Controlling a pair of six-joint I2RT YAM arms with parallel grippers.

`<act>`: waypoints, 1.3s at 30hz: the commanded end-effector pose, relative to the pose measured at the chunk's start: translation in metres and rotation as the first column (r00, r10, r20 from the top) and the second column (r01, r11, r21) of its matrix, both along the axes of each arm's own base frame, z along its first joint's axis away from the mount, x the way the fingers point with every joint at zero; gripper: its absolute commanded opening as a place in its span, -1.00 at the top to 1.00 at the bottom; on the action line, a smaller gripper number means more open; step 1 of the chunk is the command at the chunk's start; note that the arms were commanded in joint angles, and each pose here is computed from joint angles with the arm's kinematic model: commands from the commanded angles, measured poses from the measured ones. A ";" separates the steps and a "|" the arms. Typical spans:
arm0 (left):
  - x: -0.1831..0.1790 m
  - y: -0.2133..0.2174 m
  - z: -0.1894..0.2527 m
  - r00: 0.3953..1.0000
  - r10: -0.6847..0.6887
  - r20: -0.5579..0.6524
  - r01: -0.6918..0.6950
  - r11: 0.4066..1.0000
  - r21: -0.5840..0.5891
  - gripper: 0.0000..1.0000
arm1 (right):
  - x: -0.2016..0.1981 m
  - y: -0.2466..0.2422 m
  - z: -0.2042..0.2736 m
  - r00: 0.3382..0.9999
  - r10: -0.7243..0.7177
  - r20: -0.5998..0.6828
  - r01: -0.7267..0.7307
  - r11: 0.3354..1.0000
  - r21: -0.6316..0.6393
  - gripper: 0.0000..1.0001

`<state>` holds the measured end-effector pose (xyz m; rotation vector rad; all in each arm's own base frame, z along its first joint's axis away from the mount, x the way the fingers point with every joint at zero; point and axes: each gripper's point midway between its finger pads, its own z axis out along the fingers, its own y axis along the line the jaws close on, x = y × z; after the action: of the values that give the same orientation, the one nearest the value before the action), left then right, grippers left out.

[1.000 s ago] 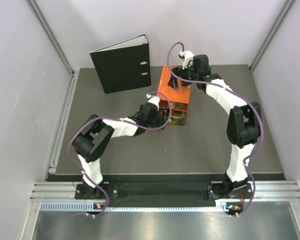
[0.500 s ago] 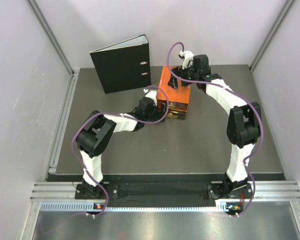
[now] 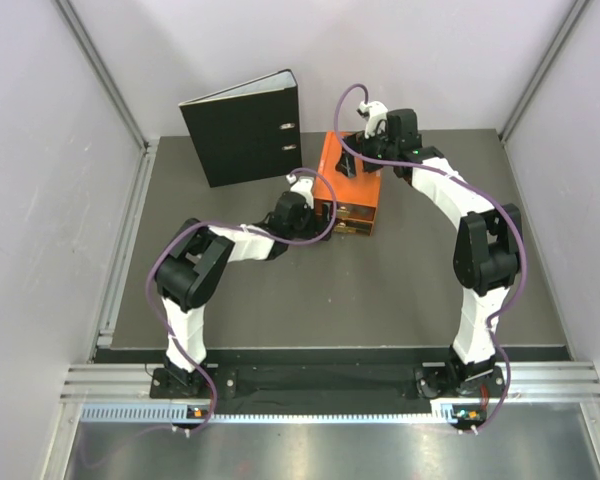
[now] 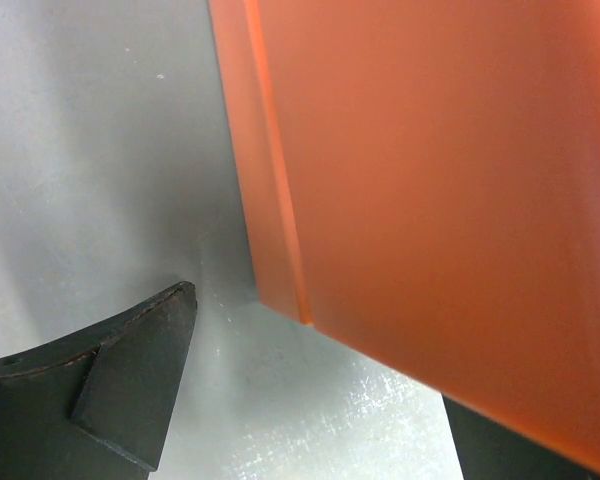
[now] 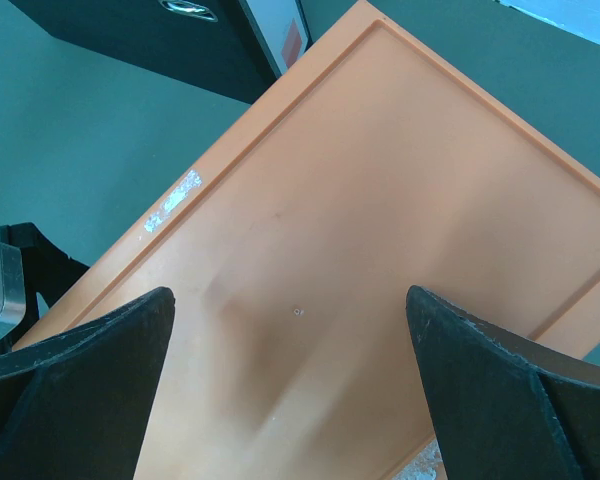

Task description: Organize the makeup

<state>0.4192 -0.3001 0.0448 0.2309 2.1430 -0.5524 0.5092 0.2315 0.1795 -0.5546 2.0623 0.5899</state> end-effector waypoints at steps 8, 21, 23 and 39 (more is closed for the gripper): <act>-0.032 -0.001 0.098 0.969 -0.191 0.157 0.192 0.981 0.009 -0.98 | -0.039 -0.014 -0.082 0.947 -0.021 -0.320 -0.005 0.997 -0.078 -0.99; -0.024 0.115 0.156 0.993 0.040 0.109 -0.049 0.996 0.076 -0.98 | -0.011 -0.018 0.057 0.996 -0.077 -0.044 0.077 0.997 -0.009 -0.99; -0.023 0.121 0.157 0.998 0.025 0.065 -0.027 0.999 0.025 -0.98 | -0.007 -0.027 0.079 0.992 -0.123 0.005 0.123 0.992 0.002 -0.99; -0.014 0.156 0.135 0.996 0.085 0.001 -0.085 0.988 0.130 -0.98 | -0.033 -0.159 0.124 0.894 -0.432 0.114 0.432 0.901 0.026 -0.99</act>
<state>0.4002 -0.1510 0.1737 0.2232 2.2031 -0.3798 0.4823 0.0944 0.3338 -0.1731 1.9226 0.3202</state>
